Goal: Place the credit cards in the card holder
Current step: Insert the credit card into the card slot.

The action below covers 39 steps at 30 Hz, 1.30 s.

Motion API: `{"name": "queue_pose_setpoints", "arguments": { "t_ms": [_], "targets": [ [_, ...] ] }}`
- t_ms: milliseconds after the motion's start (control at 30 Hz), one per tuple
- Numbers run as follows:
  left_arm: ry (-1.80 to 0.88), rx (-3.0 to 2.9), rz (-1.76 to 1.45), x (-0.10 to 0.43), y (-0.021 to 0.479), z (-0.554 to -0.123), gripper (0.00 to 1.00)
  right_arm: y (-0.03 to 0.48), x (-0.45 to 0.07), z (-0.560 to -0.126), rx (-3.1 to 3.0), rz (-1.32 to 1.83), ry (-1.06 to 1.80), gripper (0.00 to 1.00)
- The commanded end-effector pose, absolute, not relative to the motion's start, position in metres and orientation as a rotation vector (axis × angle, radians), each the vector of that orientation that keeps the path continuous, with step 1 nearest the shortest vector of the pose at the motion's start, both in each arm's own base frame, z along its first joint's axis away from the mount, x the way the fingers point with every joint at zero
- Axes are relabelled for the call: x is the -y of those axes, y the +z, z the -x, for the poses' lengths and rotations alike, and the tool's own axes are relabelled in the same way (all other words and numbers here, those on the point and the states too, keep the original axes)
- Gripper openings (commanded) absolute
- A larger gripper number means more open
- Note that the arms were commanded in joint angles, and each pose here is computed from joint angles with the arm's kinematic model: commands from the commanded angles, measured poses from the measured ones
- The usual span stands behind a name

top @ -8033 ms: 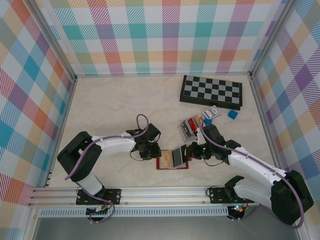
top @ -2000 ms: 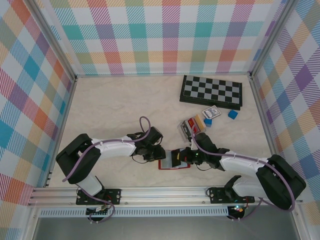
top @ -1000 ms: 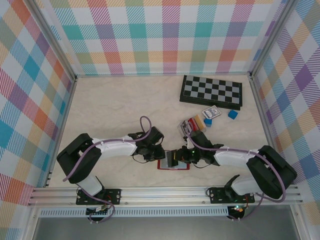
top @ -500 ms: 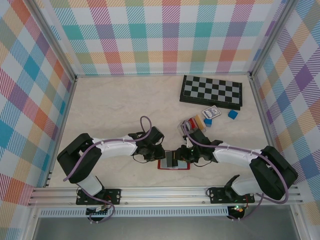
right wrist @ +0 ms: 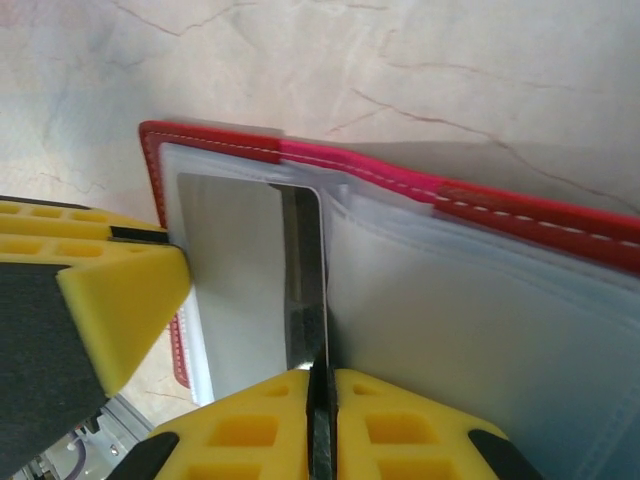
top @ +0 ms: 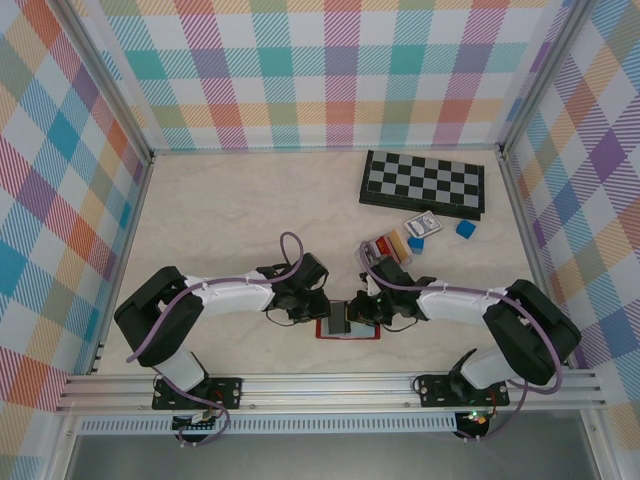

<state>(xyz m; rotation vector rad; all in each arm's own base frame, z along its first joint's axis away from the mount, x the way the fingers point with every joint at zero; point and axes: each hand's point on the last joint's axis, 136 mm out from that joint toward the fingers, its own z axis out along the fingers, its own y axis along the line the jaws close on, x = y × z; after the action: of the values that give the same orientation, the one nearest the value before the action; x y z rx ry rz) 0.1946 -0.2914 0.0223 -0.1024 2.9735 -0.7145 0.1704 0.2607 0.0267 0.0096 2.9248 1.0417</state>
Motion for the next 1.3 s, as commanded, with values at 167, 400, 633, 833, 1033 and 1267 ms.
{"name": "queue_pose_setpoints", "arguments": {
  "t_ms": [167,400,633,833,1033,1267],
  "targets": [
    [-0.674,-3.007,0.115,0.287,0.009,-0.187,0.21,0.045,-0.290,-0.173,-2.884,0.089,1.192,0.14],
    [-0.697,-2.970,0.130,0.288,0.017,-0.191,0.23,0.049,-0.293,-0.175,-2.877,0.073,1.200,0.16],
    [-0.715,-2.876,0.167,0.283,0.032,-0.200,0.29,0.031,-0.277,-0.177,-2.958,-0.079,1.040,0.15],
    [-0.724,-2.876,0.192,0.281,0.031,-0.198,0.33,0.031,-0.278,-0.179,-2.940,-0.091,1.055,0.15],
    [-0.682,-2.874,0.214,0.274,0.031,-0.198,0.36,0.033,-0.261,-0.183,-2.932,-0.133,0.909,0.19],
    [-0.577,-2.863,0.207,0.260,0.037,-0.200,0.43,0.067,-0.235,-0.193,-2.881,-0.054,0.694,0.33]
  ]
}}
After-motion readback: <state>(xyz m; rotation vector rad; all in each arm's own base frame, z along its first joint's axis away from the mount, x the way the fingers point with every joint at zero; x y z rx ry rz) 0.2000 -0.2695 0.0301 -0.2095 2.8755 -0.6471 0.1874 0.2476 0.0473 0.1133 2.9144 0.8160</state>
